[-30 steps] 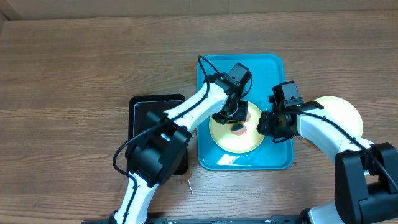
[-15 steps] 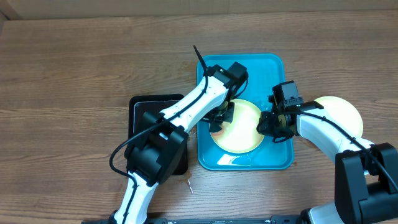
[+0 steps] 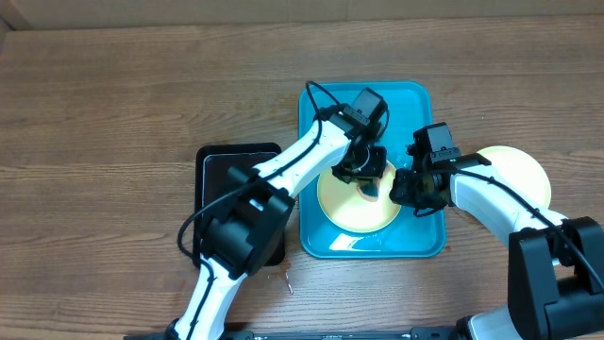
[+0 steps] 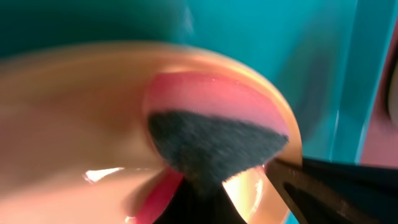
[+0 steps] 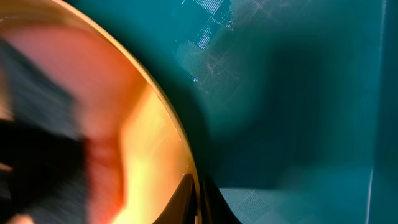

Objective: Clean dirty plates on tray and stack at the side
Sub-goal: 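Scrub the held yellow plate with the sponge in the left gripper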

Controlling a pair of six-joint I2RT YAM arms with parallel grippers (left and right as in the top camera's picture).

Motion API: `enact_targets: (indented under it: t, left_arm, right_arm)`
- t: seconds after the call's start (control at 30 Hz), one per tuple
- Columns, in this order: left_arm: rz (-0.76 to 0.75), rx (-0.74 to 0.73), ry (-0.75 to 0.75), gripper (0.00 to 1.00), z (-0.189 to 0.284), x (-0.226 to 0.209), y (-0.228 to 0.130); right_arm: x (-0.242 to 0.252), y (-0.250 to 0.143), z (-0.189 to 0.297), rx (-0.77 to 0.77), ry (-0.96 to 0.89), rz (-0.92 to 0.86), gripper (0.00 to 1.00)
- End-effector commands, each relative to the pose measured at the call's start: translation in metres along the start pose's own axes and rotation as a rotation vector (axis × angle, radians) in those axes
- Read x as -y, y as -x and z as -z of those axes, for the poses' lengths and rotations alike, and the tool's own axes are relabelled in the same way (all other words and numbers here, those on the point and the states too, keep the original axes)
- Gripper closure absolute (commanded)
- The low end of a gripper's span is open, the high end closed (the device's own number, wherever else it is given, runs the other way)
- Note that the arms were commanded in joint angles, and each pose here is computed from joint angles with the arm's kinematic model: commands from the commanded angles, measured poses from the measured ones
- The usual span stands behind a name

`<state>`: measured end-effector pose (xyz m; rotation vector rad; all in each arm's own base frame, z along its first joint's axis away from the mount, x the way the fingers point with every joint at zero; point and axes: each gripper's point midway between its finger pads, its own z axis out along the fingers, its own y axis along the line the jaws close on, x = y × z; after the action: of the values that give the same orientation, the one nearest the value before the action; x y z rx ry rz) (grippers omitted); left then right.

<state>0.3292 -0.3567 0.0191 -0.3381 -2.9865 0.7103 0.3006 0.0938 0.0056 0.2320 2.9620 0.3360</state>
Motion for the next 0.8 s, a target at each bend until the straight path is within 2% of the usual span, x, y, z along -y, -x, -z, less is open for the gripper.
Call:
enact_targets:
  t: [0.0, 0.2, 0.37, 0.5, 0.63, 0.77]
  left_arm:
    - [0.005, -0.176, -0.174, 0.96, -0.016, 0.024, -0.034]
    - [0.046, -0.279, -0.132, 0.96, -0.011, 0.013, -0.059]
    - [0.114, -0.279, 0.118, 0.96, -0.003, -0.04, -0.065]
    - [0.118, -0.229, 0.348, 0.96, 0.015, -0.076, -0.064]
    - [0.159, -0.117, 0.502, 0.96, 0.039, -0.095, -0.052]
    - [0.172, -0.012, 0.544, 0.96, 0.064, -0.095, -0.039]
  right_arm:
    - [0.013, -0.005, -0.007, -0.006, -0.06, -0.003, 0.96]
    - [0.013, -0.005, -0.007, -0.006, -0.06, -0.003, 0.96]
    - [0.013, -0.005, -0.007, -0.006, -0.059, -0.003, 0.96]
    - [0.013, -0.005, -0.007, -0.008, -0.06, -0.003, 0.96]
    - [0.013, -0.007, -0.007, -0.015, -0.054, -0.004, 0.96]
    - [0.013, -0.008, -0.007, -0.021, -0.054, -0.004, 0.96]
